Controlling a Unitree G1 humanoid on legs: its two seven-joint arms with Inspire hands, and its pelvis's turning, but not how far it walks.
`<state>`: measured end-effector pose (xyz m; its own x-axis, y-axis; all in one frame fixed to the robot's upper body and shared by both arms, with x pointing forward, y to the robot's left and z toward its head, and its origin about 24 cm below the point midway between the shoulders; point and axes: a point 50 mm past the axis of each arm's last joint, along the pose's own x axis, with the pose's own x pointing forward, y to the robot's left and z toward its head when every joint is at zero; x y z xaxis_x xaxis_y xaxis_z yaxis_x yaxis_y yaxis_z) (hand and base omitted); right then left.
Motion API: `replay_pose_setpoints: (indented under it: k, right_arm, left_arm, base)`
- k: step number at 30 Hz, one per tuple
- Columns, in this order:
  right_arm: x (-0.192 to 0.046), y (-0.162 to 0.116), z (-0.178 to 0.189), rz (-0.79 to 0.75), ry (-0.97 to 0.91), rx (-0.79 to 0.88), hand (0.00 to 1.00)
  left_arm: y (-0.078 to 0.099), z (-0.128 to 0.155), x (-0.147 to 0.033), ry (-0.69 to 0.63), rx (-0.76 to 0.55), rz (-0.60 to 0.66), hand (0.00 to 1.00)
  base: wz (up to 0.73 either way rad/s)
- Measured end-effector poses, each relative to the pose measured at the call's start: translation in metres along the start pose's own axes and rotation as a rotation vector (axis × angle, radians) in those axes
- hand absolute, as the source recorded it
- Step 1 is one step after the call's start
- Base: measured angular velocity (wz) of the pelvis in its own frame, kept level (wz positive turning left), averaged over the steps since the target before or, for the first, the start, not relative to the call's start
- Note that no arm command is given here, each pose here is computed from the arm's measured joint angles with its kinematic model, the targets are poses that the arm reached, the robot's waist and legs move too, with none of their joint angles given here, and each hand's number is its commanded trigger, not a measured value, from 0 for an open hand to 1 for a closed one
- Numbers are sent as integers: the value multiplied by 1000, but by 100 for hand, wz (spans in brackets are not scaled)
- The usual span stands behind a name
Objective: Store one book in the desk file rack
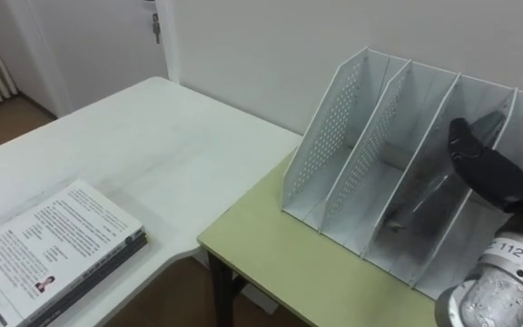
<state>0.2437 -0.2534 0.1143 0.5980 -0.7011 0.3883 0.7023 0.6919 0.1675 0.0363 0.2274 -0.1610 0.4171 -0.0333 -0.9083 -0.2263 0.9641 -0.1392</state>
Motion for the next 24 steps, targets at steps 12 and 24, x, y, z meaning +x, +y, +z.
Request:
replay_pose_setpoints:
  k: [12, 24]
  right_arm:
    - [-2, 2, -2, 14, 9, -4, 0]
    - [-1, 9, 6, 135, 9, 62, 0]
  left_arm:
    - [0, 0, 0, -3, 0, 2, 0]
    - [5, -7, -3, 2, -64, 18, 0]
  base:
    - [0]
    - [0]
